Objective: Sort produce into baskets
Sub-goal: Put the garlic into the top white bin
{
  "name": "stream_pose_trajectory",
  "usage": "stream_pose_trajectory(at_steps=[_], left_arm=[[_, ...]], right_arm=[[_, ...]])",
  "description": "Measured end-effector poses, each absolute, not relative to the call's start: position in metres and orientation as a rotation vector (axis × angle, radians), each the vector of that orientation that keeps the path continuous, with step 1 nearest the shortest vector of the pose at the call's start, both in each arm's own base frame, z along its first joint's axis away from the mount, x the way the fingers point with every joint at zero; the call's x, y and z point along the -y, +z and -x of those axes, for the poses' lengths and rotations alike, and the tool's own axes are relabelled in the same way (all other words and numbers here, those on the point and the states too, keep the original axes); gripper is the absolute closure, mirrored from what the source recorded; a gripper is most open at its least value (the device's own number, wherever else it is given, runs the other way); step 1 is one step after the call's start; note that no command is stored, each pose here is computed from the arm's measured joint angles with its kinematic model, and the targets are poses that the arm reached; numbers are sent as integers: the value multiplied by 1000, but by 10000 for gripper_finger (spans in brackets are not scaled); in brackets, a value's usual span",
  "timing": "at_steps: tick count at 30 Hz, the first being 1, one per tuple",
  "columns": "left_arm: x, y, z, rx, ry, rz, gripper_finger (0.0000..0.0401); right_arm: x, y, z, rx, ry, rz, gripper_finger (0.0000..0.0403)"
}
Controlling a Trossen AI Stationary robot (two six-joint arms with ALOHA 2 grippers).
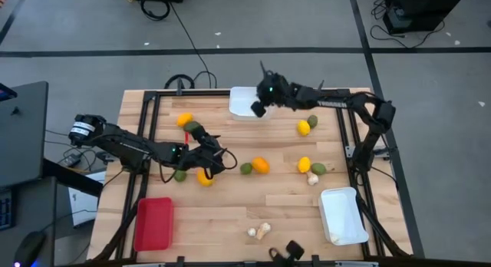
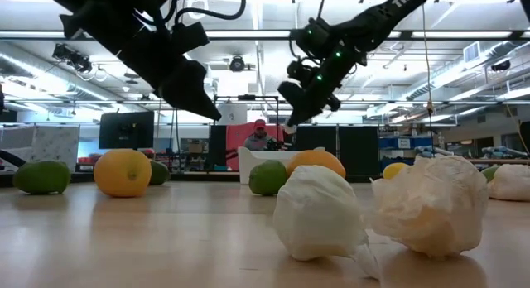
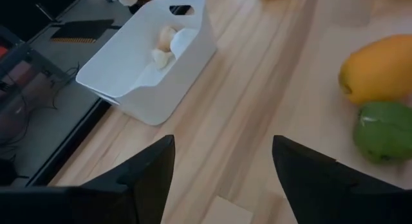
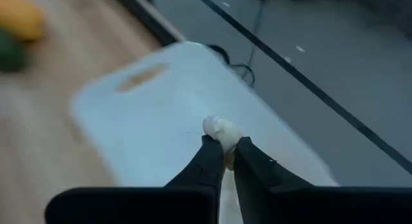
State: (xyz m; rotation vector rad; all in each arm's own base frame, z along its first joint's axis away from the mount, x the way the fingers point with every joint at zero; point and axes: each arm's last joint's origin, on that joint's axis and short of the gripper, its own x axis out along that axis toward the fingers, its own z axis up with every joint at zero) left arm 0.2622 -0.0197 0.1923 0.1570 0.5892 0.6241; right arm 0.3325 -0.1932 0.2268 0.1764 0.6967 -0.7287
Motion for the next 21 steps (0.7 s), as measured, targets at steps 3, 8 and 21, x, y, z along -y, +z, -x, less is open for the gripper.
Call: stream_pose_trajectory(at_steps=[3,8,21], left_arm=[[20,192,-262,-579,622,-151,135],[20,192,-263,-576,621,-149,135],[17,197,-266,-525,630,-133,135]], right_arm=[[206,221,-319,-760,-665,-252,361],[213,208,-309,-794,-615,-276,356],[203,211,-315,-828,-591,-122,225]])
